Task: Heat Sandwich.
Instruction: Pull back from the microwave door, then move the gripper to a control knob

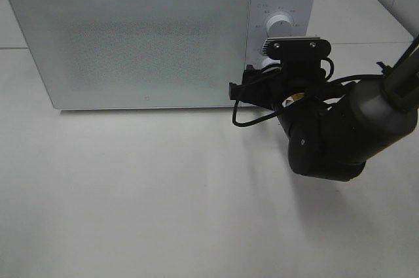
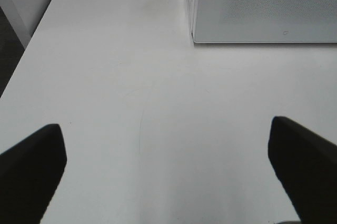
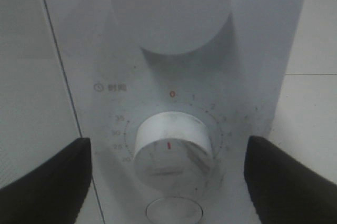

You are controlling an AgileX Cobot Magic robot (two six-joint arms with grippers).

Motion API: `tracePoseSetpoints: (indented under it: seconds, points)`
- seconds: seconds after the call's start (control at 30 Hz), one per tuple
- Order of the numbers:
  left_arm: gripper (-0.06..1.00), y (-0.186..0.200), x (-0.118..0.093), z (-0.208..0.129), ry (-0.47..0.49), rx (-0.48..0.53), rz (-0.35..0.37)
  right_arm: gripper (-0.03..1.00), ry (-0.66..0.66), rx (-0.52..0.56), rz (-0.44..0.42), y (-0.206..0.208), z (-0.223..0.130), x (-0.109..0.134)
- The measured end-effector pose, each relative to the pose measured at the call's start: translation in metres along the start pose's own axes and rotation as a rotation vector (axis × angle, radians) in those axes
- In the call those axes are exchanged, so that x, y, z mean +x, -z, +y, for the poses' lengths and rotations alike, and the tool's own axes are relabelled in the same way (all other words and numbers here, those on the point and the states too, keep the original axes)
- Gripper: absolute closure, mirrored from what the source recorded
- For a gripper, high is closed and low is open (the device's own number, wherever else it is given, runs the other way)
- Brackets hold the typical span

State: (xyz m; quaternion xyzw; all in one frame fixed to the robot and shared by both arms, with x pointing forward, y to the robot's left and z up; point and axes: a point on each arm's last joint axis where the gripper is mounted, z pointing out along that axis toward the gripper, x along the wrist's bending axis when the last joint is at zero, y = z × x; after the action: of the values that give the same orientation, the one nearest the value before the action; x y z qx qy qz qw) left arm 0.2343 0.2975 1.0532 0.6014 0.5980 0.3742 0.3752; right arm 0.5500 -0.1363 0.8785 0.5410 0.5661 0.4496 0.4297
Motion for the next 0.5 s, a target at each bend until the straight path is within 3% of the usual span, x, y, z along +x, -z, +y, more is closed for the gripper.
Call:
tracePoseSetpoints:
  seconds: [0.27, 0.4, 0.5]
  points:
    - [-0.04, 0.0, 0.0, 0.0, 0.0, 0.0, 0.0, 0.27, 0.002, 0.0, -0.001, -0.0002, -0.0011, -0.0001]
    - [-0.04, 0.0, 0.0, 0.0, 0.0, 0.0, 0.0, 0.35, 0.002, -0.013, -0.004, -0.0002, 0.0001, -0.0004]
    - [-0.04, 0.0, 0.0, 0.0, 0.0, 0.0, 0.0, 0.47, 0.002, -0.029, -0.007, -0.0002, 0.0016, -0.0007]
